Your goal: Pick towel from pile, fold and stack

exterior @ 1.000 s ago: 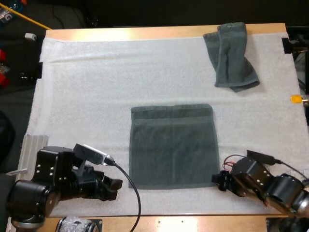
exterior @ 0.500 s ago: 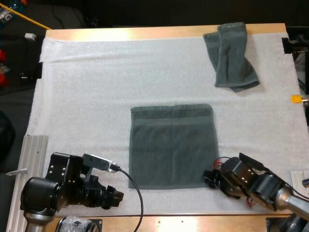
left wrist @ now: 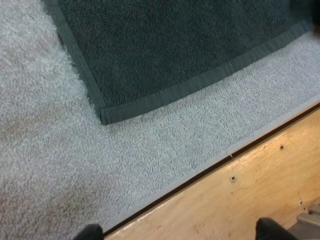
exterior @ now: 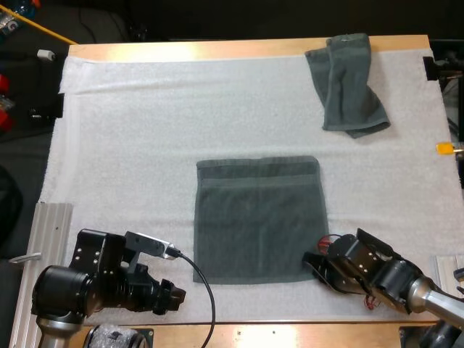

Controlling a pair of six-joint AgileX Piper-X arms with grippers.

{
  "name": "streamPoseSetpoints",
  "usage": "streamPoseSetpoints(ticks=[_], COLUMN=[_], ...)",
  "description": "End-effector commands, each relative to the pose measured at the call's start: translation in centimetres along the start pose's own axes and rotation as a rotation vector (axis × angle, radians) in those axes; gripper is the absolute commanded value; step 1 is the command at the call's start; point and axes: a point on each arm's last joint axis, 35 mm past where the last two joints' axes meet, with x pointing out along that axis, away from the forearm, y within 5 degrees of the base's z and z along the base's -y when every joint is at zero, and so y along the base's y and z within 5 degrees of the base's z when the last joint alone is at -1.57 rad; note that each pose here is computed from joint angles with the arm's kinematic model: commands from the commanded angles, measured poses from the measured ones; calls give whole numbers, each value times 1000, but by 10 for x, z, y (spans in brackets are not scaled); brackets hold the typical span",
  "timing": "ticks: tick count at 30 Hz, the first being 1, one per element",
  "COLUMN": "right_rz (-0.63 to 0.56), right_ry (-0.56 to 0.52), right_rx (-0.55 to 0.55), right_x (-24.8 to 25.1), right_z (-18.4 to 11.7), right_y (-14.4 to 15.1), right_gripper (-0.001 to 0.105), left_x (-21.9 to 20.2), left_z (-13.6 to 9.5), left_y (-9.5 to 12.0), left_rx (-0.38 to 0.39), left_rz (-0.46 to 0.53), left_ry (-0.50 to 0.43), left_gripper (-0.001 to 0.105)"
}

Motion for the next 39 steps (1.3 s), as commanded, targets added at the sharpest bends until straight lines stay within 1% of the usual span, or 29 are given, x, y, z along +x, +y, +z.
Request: streamPoseSetpoints(ticks=[1,3,7,13,15,19,25,28,30,36,39], right_rz=[-6,-15,-29,-51,-73,-75,-79,-81,-81,-81,-81], right_ry=[-13,-26,-35,-8,-3,0,-21,-19,-19,-19,-19], right_rx=[4,4,3,-18,-21,-64,-64,-64,-64,-64,-64], right_x=[1,1,1,1,-1,-6,-10,-10,-10,-10,-10], right_z=[1,1,1,-1,-3,-4,-4,-4,-4,-4,-4], right_y=[-1,-1,-2,-5,-7,-8,-9,-9,-9,-9,-9], right_gripper=[11,0,0,0,0,0,0,0,0,0,0], left_x=[-1,-1,-1,-1,0,4,20,30,40,68,88], left_z=[-1,0,3,11,16,27,50,61,68,79,77], left_y=[-1,-1,-2,-3,-4,-4,1,5,9,22,31], left_rx=[4,10,22,48,42,48,20,3,-1,-30,-52], left_rz=[-9,-10,-13,-35,-58,-65,-59,-53,-46,-35,-70], left_ry=[1,-11,-34,-97,-119,-137,-96,-57,-12,83,123], left_gripper=[59,59,59,59,59,59,59,59,59,59,59])
